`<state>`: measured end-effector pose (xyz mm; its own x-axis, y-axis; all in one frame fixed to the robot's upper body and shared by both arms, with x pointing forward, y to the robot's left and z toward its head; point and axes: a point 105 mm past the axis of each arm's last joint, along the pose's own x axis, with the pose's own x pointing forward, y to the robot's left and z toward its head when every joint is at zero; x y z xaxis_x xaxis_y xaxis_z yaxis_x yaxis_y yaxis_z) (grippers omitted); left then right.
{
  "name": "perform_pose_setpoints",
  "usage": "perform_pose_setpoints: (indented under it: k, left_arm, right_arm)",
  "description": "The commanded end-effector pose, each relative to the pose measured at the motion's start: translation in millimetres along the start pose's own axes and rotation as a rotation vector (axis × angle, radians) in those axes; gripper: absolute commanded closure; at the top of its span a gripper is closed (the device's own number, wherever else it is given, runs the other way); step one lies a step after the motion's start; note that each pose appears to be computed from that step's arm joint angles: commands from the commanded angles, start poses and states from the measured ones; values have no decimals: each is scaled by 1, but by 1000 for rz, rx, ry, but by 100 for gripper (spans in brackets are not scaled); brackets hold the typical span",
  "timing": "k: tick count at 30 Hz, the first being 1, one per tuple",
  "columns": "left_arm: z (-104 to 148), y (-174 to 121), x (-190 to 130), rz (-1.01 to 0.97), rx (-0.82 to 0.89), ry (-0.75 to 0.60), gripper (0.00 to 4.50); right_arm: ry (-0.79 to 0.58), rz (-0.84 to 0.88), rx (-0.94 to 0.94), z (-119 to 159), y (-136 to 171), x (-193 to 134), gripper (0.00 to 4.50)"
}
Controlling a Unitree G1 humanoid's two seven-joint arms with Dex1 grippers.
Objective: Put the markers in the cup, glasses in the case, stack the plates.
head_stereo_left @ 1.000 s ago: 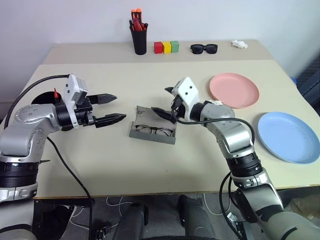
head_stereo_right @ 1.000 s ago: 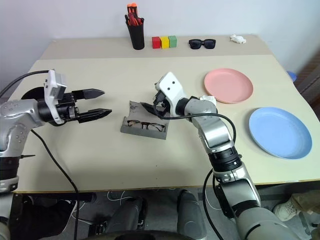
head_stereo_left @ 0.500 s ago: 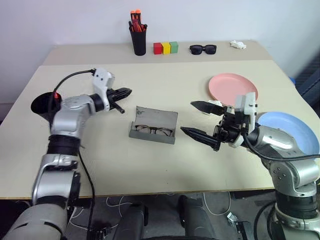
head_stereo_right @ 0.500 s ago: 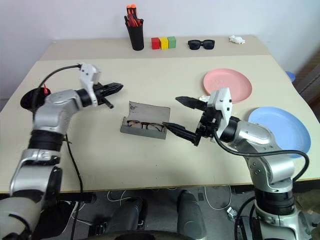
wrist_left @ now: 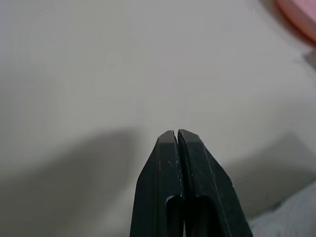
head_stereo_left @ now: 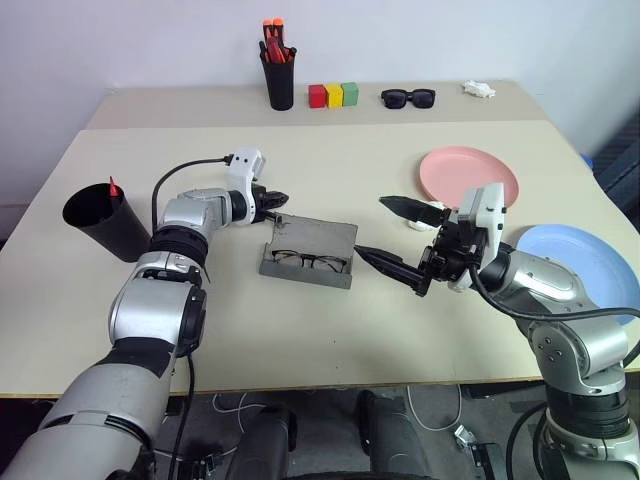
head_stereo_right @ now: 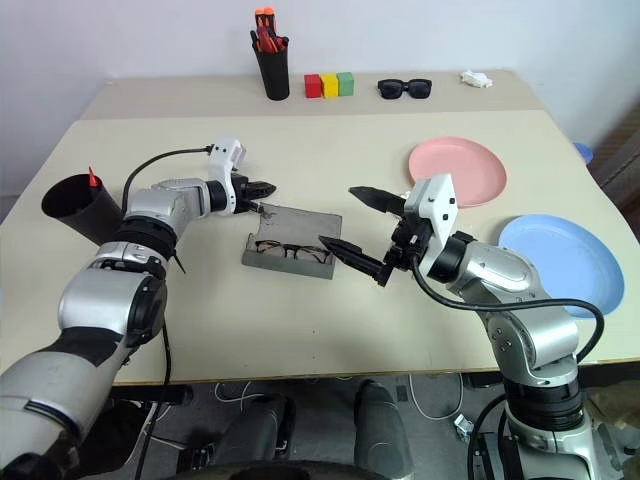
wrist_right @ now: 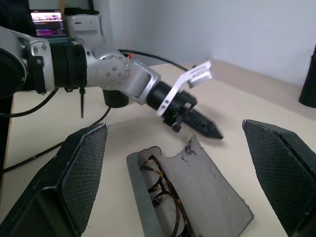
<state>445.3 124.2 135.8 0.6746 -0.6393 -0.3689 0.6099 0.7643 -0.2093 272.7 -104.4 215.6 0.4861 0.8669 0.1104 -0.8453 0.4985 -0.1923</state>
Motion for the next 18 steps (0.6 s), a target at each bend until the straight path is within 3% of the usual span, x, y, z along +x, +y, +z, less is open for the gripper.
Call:
perform_pose_setpoints:
  k: [1,8,18]
  left_arm:
    - [5,-14,0,-101,12,27,448]
    - [-3,-26,-16,-290,-2,111,448]
    - [-34,-49,-47,-551,88,300,448]
  right_arm:
    - [-32,5,-38,9,2,2,0]
    - [-14,-3,-52,6,0,2,0]
    - [-7,-13,-62,5,-5,2,0]
